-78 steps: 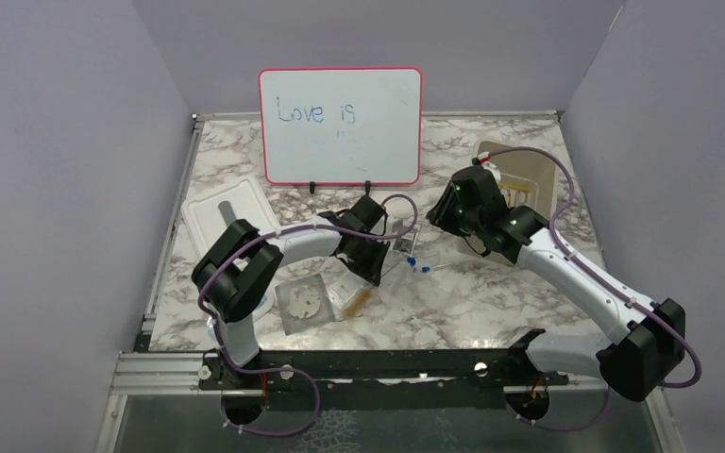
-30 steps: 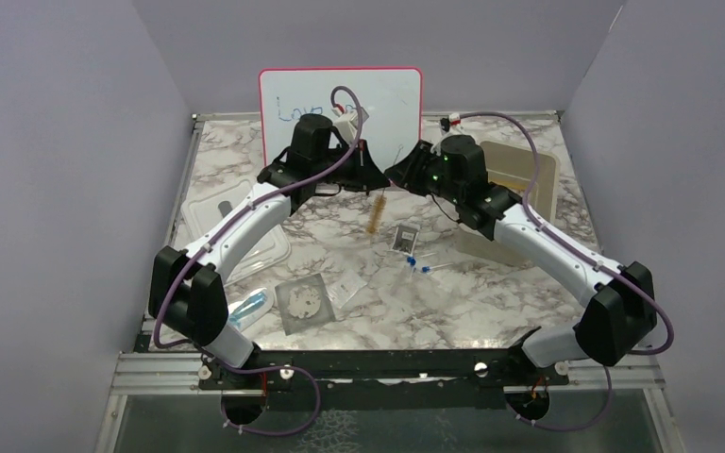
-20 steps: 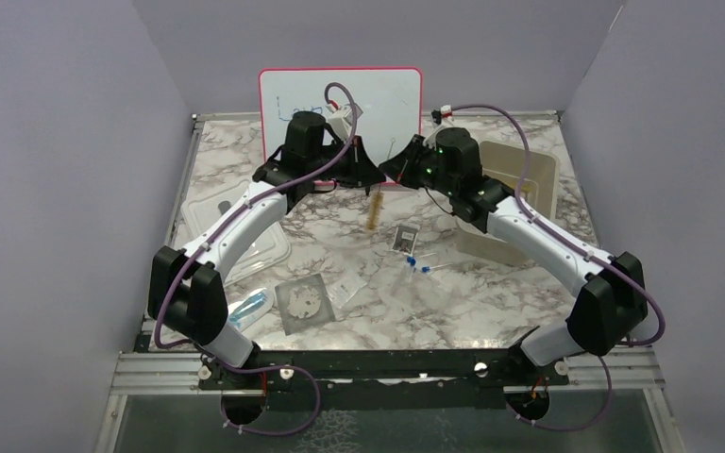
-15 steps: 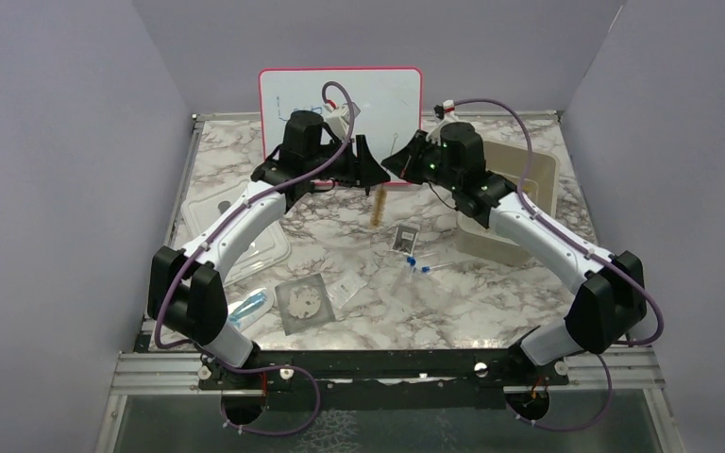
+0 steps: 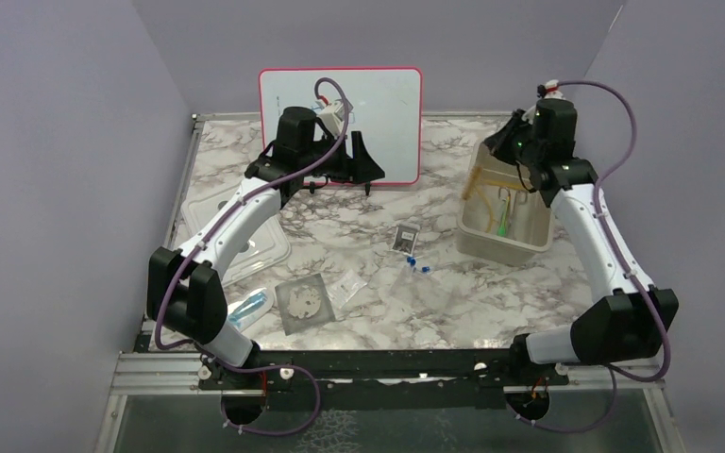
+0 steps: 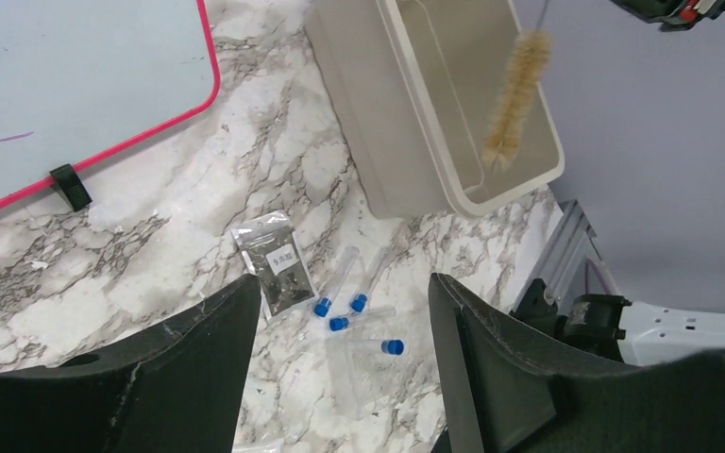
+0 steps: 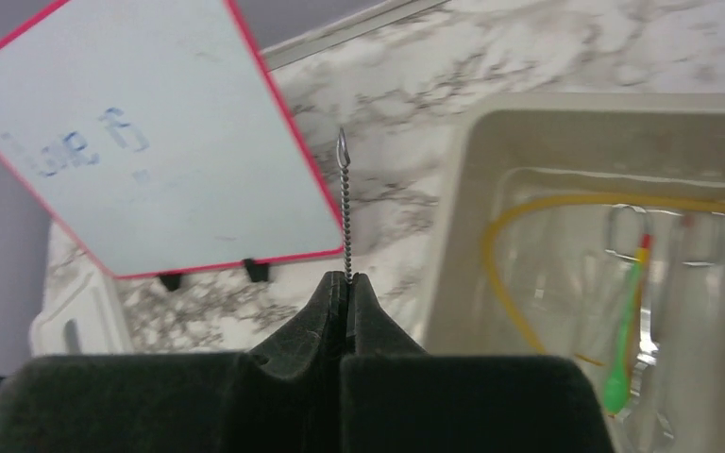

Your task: Organize the chemistry lab equipment

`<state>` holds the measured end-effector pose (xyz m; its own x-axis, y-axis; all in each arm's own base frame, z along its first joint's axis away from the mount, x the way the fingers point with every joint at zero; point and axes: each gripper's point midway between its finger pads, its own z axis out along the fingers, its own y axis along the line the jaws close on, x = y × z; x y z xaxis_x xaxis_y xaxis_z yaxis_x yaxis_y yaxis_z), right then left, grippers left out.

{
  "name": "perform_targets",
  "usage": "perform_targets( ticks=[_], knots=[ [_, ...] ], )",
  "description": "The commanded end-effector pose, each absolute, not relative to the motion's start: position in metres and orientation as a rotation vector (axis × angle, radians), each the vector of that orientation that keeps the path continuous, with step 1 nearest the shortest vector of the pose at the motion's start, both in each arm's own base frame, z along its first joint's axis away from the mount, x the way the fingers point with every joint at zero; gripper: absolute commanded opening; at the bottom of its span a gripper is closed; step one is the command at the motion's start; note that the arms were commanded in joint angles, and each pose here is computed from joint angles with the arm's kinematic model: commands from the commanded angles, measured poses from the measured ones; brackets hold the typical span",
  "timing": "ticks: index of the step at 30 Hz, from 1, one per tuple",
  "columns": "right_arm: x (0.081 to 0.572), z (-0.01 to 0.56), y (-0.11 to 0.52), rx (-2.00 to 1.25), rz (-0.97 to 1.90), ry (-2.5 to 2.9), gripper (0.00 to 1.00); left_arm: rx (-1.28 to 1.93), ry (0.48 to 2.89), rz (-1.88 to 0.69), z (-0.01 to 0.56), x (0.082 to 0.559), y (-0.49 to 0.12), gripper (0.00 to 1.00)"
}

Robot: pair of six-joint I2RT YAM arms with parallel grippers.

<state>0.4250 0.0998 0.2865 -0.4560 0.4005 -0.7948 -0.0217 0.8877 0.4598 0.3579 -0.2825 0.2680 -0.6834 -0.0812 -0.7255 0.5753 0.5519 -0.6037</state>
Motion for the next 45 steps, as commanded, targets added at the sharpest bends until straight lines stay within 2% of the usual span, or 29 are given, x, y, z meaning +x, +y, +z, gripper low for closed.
perform_targets(
  ticks=[1,9,22,27,32,37,41,45],
  knots=[
    [0.401,0.277,0.032,0.316,0.161,2.067,0.01,0.421,2.026,-1.052,0.279,0.367,-0.275,0.69],
    [0.390,0.224,-0.040,0.347,-0.344,2.209,0.01,0.415,2.064,-1.034,0.268,0.374,-0.276,0.69],
    [0.397,0.131,-0.065,0.284,-0.613,2.395,0.04,0.390,2.097,-1.030,0.260,0.371,-0.273,0.69],
    [0.403,0.108,-0.065,0.285,-0.626,2.418,0.08,0.391,2.099,-1.027,0.258,0.373,-0.274,0.69],
    [0.405,0.097,-0.059,0.301,-0.592,2.465,0.18,0.394,2.110,-1.023,0.255,0.373,-0.274,0.69],
    [0.409,0.112,-0.053,0.336,-0.526,2.438,0.29,0.389,2.118,-0.993,0.253,0.375,-0.271,0.70],
    [0.412,0.134,-0.042,0.355,-0.424,2.412,0.33,0.382,2.125,-0.968,0.252,0.377,-0.268,0.71],
    [0.414,0.155,-0.013,0.317,-0.206,2.405,0.35,0.370,2.145,-0.944,0.245,0.377,-0.265,0.72]
  ],
)
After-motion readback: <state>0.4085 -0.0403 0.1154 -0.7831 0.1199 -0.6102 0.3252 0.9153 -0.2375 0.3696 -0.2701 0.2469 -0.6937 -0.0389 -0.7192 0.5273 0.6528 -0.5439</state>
